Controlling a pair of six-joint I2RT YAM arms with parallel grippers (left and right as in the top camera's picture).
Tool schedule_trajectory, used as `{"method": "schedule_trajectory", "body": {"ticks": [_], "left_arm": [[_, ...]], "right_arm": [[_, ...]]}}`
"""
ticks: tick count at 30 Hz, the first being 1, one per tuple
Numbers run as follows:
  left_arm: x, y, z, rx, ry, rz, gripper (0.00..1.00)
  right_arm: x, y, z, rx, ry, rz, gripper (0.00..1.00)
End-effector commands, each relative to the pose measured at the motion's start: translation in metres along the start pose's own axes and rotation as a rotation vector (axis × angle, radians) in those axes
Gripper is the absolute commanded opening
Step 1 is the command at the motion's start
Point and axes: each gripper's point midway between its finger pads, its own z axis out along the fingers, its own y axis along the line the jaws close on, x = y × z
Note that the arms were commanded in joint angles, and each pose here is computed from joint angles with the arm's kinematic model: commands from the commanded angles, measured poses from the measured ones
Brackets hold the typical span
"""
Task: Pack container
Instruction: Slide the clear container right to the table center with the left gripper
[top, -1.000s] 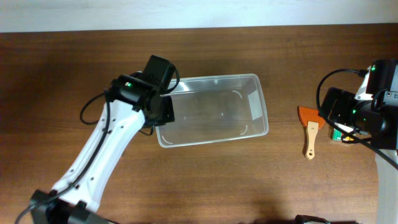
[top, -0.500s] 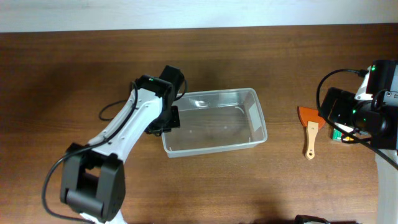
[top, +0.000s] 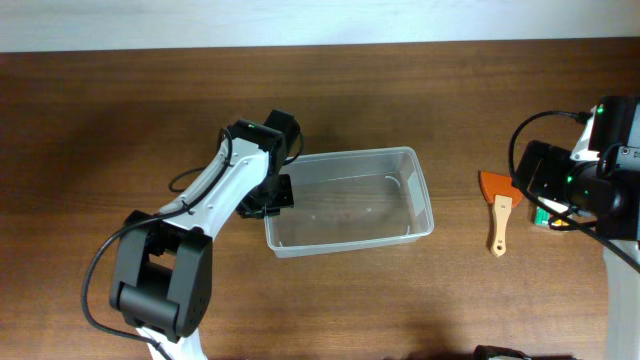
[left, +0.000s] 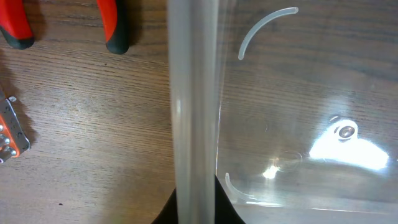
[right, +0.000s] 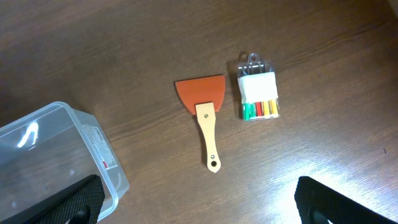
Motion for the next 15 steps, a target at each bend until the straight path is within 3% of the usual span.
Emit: {"method": "schedule_trajectory", "body": {"ticks": [1, 7, 11, 15], "left_arm": [[0.0048, 0.0129, 0.0233, -0.093, 0.052, 0.014, 0.05], [0.0048, 0.0130, 0.0233, -0.093, 0.052, 0.013, 0.24], [0.0049, 0.0129, 0.0233, -0.093, 0.052, 0.014, 0.27], [0.0053, 0.0133, 0.0232, -0.094, 0.054, 0.014, 0.39]], "right_arm": [[-0.0041, -0.0009, -0.0058, -0.002, -0.022, 0.013, 0.99], [-0.0041, -0.0009, -0.0058, -0.002, -0.022, 0.013, 0.99], [-0.0041, -0.0009, -0.0058, -0.002, -0.022, 0.013, 0.99], [-0.0040, -0.0009, -0.0058, -0.002, -0.021, 0.013, 0.99]]}}
